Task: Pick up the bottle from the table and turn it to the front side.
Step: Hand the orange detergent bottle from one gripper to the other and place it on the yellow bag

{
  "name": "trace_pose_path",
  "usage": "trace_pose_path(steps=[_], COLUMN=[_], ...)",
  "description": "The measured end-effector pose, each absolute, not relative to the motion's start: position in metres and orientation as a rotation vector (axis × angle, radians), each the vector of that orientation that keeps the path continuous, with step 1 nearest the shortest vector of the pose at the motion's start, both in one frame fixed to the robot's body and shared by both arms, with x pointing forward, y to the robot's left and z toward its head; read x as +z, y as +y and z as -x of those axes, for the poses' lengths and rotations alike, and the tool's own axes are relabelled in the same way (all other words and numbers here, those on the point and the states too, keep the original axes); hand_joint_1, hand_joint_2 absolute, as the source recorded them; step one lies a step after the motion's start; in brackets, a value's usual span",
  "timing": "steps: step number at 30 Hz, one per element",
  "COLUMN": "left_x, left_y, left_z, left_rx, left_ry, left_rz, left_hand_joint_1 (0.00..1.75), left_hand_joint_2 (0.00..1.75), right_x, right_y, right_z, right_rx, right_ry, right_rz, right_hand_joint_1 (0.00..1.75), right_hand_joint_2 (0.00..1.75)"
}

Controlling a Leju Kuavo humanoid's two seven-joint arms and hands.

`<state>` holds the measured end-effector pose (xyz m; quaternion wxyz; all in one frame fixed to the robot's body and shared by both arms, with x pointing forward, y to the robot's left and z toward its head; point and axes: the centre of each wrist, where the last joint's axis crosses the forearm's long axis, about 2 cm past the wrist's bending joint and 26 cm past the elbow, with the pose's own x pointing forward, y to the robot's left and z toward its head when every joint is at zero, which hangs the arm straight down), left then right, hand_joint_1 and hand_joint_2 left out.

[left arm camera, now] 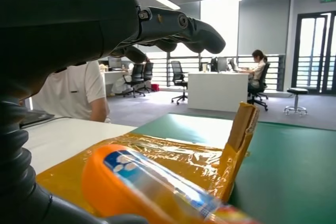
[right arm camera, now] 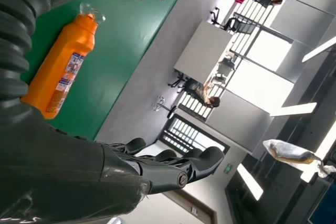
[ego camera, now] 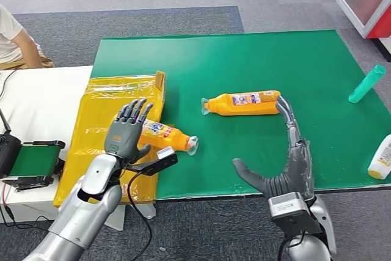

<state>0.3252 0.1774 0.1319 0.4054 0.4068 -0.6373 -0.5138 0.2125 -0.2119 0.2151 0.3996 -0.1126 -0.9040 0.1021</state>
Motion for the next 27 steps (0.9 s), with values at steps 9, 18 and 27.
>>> trace_pose_path(steps=[9, 18, 27], left_x=[0.131, 0.131, 0.139], left_y=[0.181, 0.187, 0.196], left_z=[-0.326, -0.325, -0.298], left_rx=[-1.291, -1.134, -0.675], left_ry=[-1.596, -1.658, -1.883], left_rz=[-1.034, -0.859, -0.399], left_hand_joint_1=[0.0, 0.0, 0.0], left_hand_joint_2=[1.75, 1.75, 1.75], right_x=[0.214, 0.214, 0.208], right_y=[-0.217, -0.221, -0.222], right_z=[-0.212, -0.212, -0.21], right_rx=[0.263, 0.259, 0.254], right_ry=[-2.287, -2.291, -2.258], right_rz=[0.313, 0.34, 0.257], right_hand_joint_1=[0.0, 0.0, 0.0], right_hand_joint_2=[1.75, 1.75, 1.75])
